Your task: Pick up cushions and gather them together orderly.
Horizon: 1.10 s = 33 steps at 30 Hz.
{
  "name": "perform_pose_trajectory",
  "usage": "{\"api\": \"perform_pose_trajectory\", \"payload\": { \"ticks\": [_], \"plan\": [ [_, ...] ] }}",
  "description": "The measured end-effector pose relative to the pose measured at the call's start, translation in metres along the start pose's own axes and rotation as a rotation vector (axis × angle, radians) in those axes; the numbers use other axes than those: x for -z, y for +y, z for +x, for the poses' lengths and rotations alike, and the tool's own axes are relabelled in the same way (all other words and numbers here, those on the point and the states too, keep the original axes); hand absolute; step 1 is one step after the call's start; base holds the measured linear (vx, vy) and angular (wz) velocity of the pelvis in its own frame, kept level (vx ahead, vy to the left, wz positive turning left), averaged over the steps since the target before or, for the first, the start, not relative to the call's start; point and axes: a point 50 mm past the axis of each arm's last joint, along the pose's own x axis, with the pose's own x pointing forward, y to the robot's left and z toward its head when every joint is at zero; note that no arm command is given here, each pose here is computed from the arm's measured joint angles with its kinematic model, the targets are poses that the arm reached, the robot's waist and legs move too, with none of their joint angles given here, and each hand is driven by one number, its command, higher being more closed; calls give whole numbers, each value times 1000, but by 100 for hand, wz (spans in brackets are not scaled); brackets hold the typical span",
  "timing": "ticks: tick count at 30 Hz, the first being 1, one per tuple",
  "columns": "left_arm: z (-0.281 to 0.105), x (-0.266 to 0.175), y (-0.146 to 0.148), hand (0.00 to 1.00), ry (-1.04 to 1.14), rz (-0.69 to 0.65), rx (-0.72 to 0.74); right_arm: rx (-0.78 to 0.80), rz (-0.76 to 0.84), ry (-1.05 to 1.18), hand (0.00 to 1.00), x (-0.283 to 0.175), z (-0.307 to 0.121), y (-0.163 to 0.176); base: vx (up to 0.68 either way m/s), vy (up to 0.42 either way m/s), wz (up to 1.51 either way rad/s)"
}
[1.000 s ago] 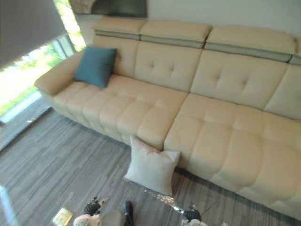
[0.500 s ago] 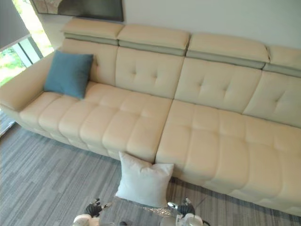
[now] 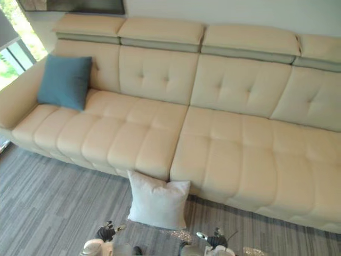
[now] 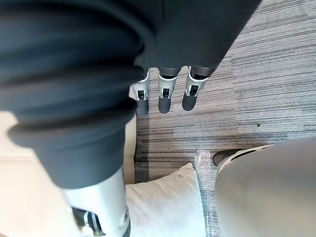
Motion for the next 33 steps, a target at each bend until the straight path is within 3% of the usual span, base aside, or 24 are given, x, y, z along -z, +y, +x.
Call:
{"api": "perform_pose_trajectory", "payload": {
  "ticks": [13, 20, 21, 33],
  "plan": [
    [-1, 6, -3, 0, 24, 66, 23, 15, -1, 6, 0, 1, 0, -5, -41, 76, -24],
    [-2, 11, -3, 0, 36, 64, 19, 52, 8, 29, 0, 5, 1, -17, -40, -4, 7],
    [-3, 14, 2, 0, 53, 59, 4, 86, -12, 87, 0, 21, -4, -32, 0, 0, 0],
    [-3, 15, 4, 0, 57, 35, -12, 91, -8, 100, 0, 23, -4, -31, 0, 0, 0]
  ]
}}
